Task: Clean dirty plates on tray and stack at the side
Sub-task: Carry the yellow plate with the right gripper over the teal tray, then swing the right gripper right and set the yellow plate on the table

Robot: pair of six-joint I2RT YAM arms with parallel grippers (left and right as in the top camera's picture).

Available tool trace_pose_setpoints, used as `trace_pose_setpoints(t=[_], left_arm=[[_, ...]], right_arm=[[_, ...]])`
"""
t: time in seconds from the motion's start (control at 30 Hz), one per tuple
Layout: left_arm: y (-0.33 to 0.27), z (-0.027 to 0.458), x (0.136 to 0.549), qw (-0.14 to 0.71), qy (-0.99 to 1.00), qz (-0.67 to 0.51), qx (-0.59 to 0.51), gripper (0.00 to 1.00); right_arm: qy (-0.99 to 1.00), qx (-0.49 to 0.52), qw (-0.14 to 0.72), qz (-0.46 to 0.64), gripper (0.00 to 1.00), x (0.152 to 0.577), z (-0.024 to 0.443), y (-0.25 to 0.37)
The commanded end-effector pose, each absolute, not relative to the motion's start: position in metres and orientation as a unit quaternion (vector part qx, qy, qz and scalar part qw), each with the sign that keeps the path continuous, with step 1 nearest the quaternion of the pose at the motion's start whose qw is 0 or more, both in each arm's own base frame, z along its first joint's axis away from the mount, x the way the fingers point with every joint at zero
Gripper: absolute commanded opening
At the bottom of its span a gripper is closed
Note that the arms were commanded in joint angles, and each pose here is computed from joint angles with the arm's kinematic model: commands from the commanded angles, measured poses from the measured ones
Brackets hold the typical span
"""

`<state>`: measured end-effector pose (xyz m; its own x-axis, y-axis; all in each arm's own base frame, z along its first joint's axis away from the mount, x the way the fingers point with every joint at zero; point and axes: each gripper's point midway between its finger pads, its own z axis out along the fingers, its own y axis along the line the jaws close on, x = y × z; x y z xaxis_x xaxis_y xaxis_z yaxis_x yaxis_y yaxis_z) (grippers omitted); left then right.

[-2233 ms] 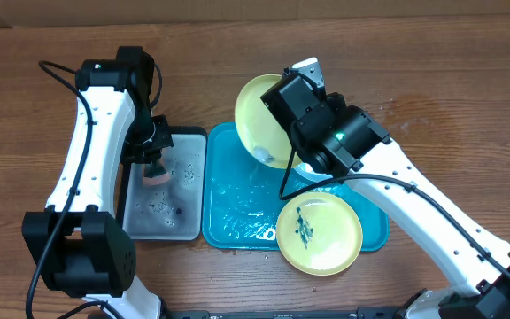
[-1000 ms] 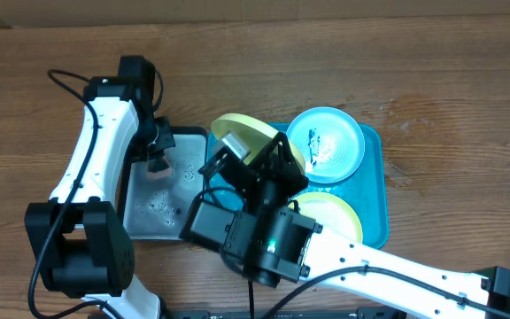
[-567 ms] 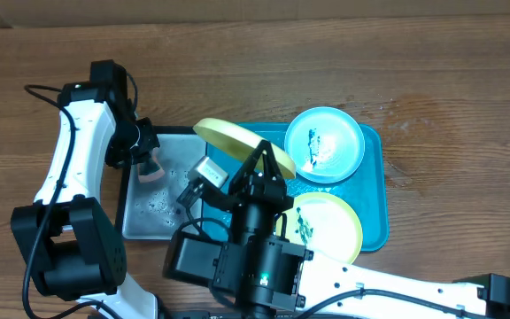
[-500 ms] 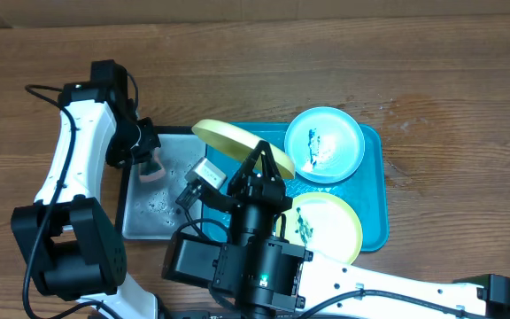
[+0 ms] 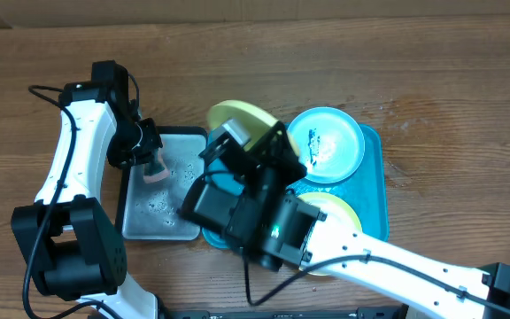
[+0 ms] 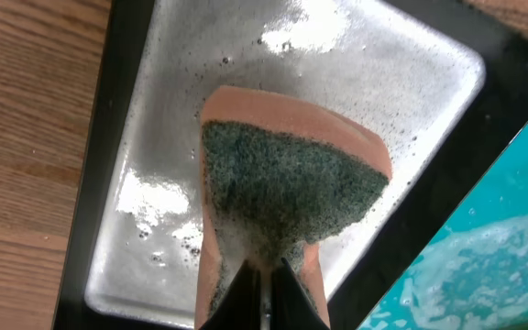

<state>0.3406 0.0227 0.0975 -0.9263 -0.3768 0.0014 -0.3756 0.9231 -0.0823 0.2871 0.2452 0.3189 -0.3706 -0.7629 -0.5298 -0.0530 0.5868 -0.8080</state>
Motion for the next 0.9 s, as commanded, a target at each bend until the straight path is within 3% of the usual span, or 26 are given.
trace_pose_setpoints(t=[0.0, 0.13, 0.23, 0.4, 0.5, 0.7, 0.87], left_arm=[[0.018, 0.101, 0.338, 0.008, 0.982, -0.050, -0.180, 0.04], [0.017, 0.101, 0.340, 0.011, 0.982, -0.054, -0.180, 0.04], [0.017, 0.102, 0.340, 0.011, 0.982, -0.054, -0.180, 0.04], [0.017, 0.101, 0.338, 0.008, 0.982, -0.053, -0.180, 0.04], [0.017, 0.101, 0.339, 0.010, 0.982, -0.053, -0.179, 0.04], [0.016, 0.101, 0.338, 0.006, 0.982, -0.053, -0.178, 0.04], [0.014, 0.101, 0.336, 0.003, 0.983, -0.053, -0.177, 0.04]], right_arm=[[0.763, -0.238, 0.502, -0.331, 0.04, 0.292, 0.322, 0.245], [0.755, -0.233, 0.491, -0.367, 0.04, 0.301, 0.323, 0.231], [0.777, -0.268, 0.482, -0.303, 0.04, 0.296, 0.306, 0.258], [0.779, -0.233, 0.493, -0.309, 0.04, 0.297, 0.307, 0.253], [0.826, -0.249, 0.444, -0.243, 0.04, 0.297, 0.276, 0.259], [0.941, -0.098, 0.312, -0.092, 0.04, 0.314, 0.213, 0.237], [0.972, -0.008, 0.236, -0.020, 0.04, 0.333, 0.194, 0.208]])
